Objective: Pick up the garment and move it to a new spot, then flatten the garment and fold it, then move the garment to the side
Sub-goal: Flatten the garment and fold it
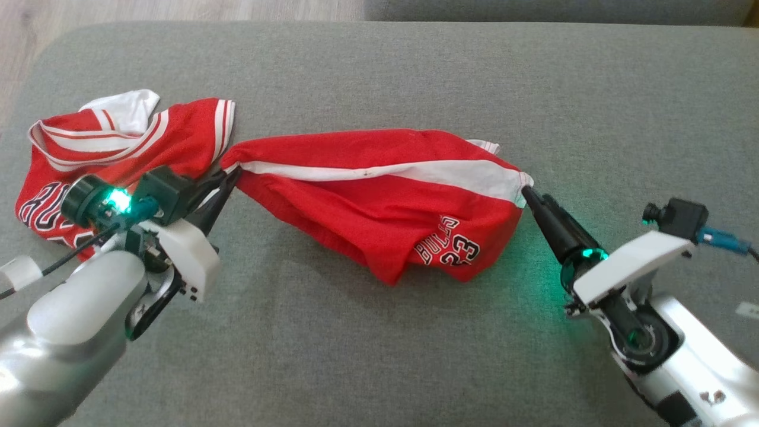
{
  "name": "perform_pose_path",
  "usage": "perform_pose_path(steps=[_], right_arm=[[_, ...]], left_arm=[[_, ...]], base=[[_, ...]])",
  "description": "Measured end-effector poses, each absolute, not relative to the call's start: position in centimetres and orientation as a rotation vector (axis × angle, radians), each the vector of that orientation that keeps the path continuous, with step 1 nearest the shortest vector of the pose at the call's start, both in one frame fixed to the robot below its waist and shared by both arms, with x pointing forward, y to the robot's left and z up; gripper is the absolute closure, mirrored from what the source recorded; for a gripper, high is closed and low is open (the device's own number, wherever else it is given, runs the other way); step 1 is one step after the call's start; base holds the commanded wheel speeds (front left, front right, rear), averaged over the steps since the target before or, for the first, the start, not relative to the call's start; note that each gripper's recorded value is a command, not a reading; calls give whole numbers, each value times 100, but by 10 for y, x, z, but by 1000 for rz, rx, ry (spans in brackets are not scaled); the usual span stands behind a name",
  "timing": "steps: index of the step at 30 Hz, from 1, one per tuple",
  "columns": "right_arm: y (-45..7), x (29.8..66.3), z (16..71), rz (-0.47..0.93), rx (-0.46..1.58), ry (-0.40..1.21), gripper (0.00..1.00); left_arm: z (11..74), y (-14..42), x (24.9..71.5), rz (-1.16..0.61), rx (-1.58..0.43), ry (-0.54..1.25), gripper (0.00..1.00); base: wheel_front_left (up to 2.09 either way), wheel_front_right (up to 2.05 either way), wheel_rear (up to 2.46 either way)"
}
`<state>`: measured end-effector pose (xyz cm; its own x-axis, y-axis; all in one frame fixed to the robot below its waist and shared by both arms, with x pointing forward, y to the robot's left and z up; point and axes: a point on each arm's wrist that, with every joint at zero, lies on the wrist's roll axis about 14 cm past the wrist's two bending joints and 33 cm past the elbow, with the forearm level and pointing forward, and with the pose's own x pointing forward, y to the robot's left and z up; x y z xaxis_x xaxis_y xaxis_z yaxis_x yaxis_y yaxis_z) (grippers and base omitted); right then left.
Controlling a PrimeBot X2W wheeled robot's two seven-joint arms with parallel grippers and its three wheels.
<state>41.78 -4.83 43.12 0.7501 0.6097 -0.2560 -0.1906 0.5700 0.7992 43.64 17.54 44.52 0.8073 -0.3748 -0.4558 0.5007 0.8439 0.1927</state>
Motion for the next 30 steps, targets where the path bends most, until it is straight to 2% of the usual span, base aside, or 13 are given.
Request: perform_pose_path(steps=[13, 16, 17, 18, 19, 20, 22, 23, 24, 30], right_arm=[[-45, 428, 415, 476, 844, 618, 0], [-43, 434, 418, 475, 856, 611, 20], [-42, 436, 419, 476, 861, 610, 24], [-41, 438, 420, 478, 866, 610, 24], [-40, 438, 420, 478, 874, 612, 31], [-39, 439, 420, 479, 883, 617, 52], [-37, 439, 419, 480, 893, 623, 65], [-36, 439, 419, 481, 893, 626, 80], [-36, 439, 418, 483, 892, 629, 100], [-32, 443, 439, 518, 902, 551, 100]], left_arm=[[447, 175, 441, -483, 311, 416, 100], [444, 176, 439, -482, 310, 425, 100], [443, 176, 439, -480, 310, 427, 100], [442, 176, 439, -480, 309, 430, 100], [441, 176, 439, -482, 308, 432, 100], [440, 176, 439, -484, 308, 435, 100], [439, 176, 438, -484, 307, 439, 100], [438, 176, 438, -483, 307, 440, 100], [438, 177, 438, -483, 307, 442, 100], [445, 172, 443, -496, 315, 390, 100]], base=[[0, 0, 0], [0, 0, 0], [0, 0, 0], [0, 0, 0], [0, 0, 0], [0, 0, 0], [0, 0, 0], [0, 0, 0], [0, 0, 0], [0, 0, 0]])
